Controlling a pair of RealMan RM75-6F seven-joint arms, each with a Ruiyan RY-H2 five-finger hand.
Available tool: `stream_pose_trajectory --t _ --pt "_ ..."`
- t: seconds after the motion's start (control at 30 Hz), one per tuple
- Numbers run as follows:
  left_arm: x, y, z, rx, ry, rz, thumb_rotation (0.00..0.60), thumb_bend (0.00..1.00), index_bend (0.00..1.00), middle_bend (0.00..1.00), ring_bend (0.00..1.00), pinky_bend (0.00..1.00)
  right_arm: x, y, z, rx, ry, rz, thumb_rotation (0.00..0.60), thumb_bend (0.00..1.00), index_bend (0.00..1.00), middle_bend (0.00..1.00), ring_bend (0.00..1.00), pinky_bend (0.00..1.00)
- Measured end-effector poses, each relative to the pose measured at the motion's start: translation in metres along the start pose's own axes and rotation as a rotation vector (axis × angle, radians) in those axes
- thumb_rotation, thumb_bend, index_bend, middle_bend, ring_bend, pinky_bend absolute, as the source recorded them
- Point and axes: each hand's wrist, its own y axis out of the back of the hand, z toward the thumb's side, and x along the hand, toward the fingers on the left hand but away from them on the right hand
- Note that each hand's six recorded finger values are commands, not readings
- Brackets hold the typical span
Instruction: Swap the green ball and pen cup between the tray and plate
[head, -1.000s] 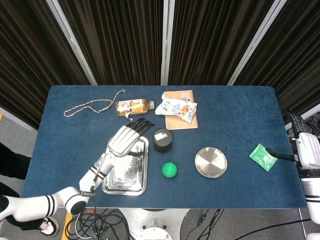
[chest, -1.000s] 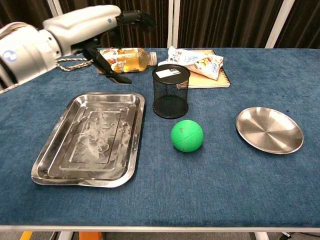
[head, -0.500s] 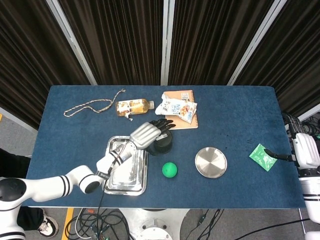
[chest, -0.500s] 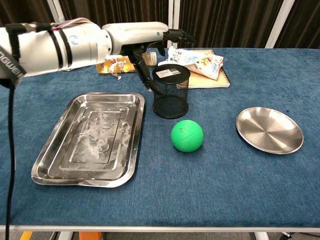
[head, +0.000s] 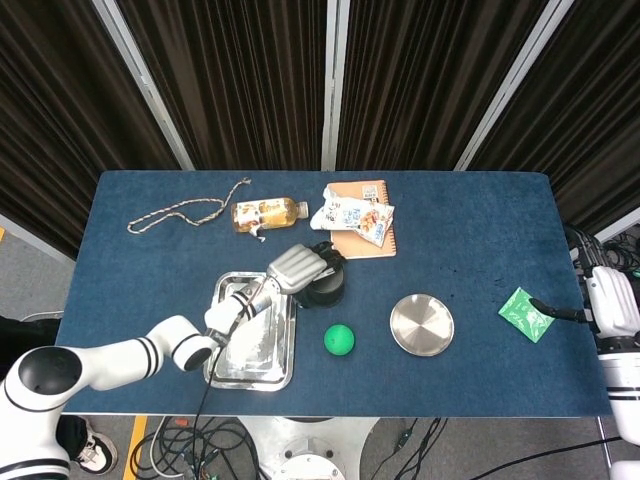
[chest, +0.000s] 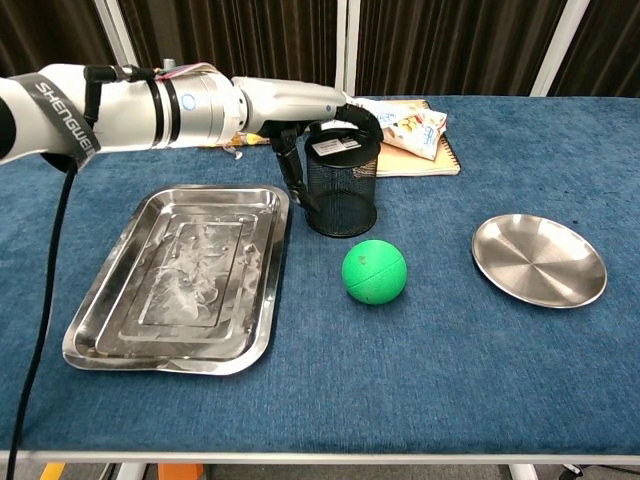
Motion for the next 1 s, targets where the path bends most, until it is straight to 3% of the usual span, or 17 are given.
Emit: stream_pose_trajectory --t 0.17,0.43,0.63,0.73,0.87,1.0 --pt "0.0 0.006 0.001 -0.004 -0.002 0.057 0.6 0.17 0.39 0.4 0.34 0.65 -0.001 0.001 0.001 0.001 0.001 -0.003 0.6 0.0 0.0 0.05 0.0 0.1" --pt "-0.017 0.025 0.001 -0.036 -0.013 0.161 0.6 0.2 0.44 0.43 0.36 0.67 -0.003 0.002 0.007 0.008 0.01 -0.004 0.6 0.0 0.0 0.05 0.0 0.1" --pt "-0.055 0.04 -0.011 -0.038 0.017 0.197 0.6 0.19 0.43 0.42 0.36 0.66 -0.003 -0.001 0.01 0.008 0.016 0.005 0.6 0.0 0.0 0.05 0.0 0.1" --pt "-0.081 0.034 -0.018 -0.03 0.048 0.181 0.6 0.19 0.42 0.41 0.36 0.66 -0.004 -0.002 0.01 0.005 0.019 0.009 0.6 0.0 0.0 0.05 0.0 0.1" --pt "-0.119 0.004 -0.03 -0.011 0.119 0.141 0.6 0.19 0.41 0.4 0.36 0.65 -0.005 -0.007 0.012 0.01 0.022 0.022 0.6 0.0 0.0 0.05 0.0 0.1" --pt "-0.137 -0.013 -0.036 0.01 0.163 0.138 0.6 0.19 0.41 0.4 0.34 0.64 -0.005 -0.011 0.014 0.005 0.025 0.03 0.6 0.0 0.0 0.05 0.0 0.1"
